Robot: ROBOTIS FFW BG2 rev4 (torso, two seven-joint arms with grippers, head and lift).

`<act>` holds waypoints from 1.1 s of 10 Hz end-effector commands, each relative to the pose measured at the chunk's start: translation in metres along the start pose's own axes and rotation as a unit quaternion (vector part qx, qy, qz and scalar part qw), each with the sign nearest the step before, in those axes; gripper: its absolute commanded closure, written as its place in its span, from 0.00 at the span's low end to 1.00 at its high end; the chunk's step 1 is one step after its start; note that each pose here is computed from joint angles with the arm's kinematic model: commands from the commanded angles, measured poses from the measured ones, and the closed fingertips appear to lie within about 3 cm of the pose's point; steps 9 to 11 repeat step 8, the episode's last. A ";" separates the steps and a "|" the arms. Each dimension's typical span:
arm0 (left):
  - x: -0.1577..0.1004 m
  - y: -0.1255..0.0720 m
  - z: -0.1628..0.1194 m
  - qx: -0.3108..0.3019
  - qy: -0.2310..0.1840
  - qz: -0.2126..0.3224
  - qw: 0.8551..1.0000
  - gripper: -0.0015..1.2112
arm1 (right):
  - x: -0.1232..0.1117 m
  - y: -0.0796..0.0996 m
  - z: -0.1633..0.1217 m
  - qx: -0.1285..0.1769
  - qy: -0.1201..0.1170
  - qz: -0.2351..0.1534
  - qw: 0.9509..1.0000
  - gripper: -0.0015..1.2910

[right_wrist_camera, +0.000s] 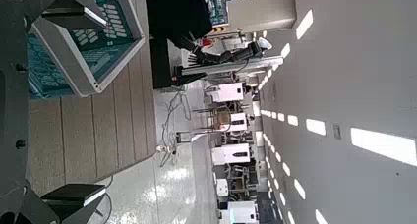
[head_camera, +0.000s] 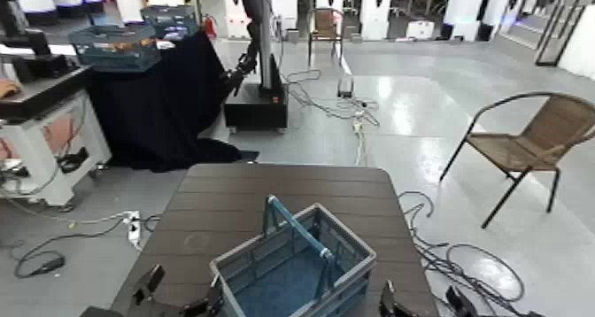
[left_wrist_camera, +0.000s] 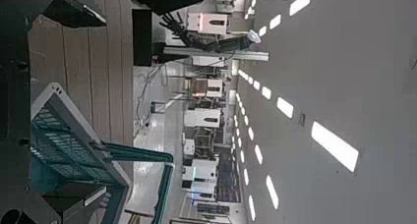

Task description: Place the crate on the table.

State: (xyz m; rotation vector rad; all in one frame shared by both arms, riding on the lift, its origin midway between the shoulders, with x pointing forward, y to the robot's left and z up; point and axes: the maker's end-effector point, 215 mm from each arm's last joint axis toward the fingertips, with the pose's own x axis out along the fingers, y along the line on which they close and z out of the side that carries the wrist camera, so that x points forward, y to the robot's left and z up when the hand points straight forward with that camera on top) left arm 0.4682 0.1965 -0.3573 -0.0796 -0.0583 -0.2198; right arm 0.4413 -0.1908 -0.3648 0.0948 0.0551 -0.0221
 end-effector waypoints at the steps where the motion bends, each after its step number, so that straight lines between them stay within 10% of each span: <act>1: -0.009 0.004 -0.001 0.012 -0.004 0.016 1.000 0.09 | -0.001 0.000 0.000 0.000 0.000 0.000 1.000 0.10; 11: -0.009 0.004 0.000 0.020 -0.010 0.020 1.000 0.09 | 0.000 -0.001 -0.001 -0.001 0.001 -0.001 1.000 0.10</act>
